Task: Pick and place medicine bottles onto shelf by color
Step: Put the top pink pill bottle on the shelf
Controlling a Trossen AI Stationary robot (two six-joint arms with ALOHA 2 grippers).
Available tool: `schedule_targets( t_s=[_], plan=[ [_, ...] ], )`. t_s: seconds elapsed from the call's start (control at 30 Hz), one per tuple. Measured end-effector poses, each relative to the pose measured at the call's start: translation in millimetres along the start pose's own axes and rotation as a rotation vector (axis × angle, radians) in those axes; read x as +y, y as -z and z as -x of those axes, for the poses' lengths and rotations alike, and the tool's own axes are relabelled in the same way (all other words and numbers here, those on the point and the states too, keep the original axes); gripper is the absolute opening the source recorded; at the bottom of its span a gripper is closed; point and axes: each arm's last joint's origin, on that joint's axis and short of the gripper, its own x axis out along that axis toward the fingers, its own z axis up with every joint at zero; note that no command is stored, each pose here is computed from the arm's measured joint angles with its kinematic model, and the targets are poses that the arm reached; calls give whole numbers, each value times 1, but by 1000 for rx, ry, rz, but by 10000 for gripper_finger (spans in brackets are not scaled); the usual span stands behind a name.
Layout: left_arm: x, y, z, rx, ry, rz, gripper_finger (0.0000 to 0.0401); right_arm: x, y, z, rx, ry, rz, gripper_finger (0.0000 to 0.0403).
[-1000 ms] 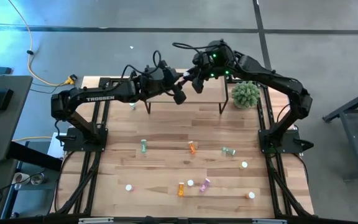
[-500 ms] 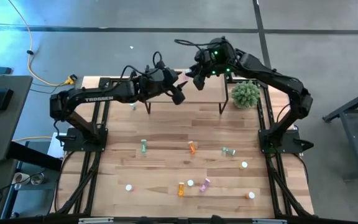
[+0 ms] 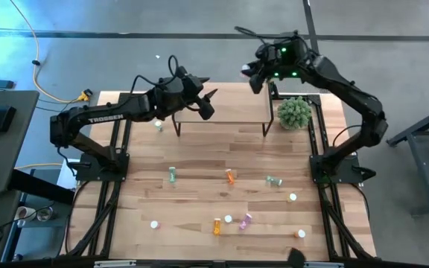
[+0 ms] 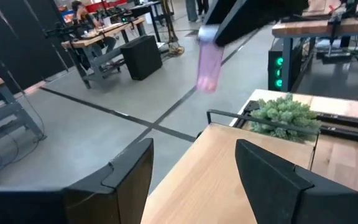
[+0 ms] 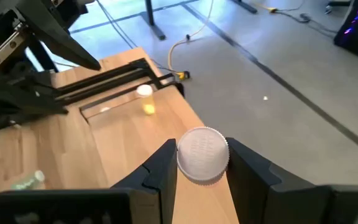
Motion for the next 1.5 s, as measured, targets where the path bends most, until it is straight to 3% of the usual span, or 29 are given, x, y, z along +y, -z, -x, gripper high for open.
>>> schedule_targets(
  t_s=[0.27,0.47,0.63,1.0,1.5],
  plan=[
    [3,-3,6,-4,-4,-10,216,-15,11,22,94,75,4,104],
    [3,-3,7,-6,-4,-9,218,-28,62,-25,191,52,-70,104],
    [3,-3,7,-6,-4,-9,216,-36,92,-43,211,71,-141,104],
    [3,-3,6,-6,-4,-9,216,-41,115,-52,267,95,-160,104],
    [3,-3,6,-5,-4,-9,218,-41,119,-52,306,137,-149,104]
  ],
)
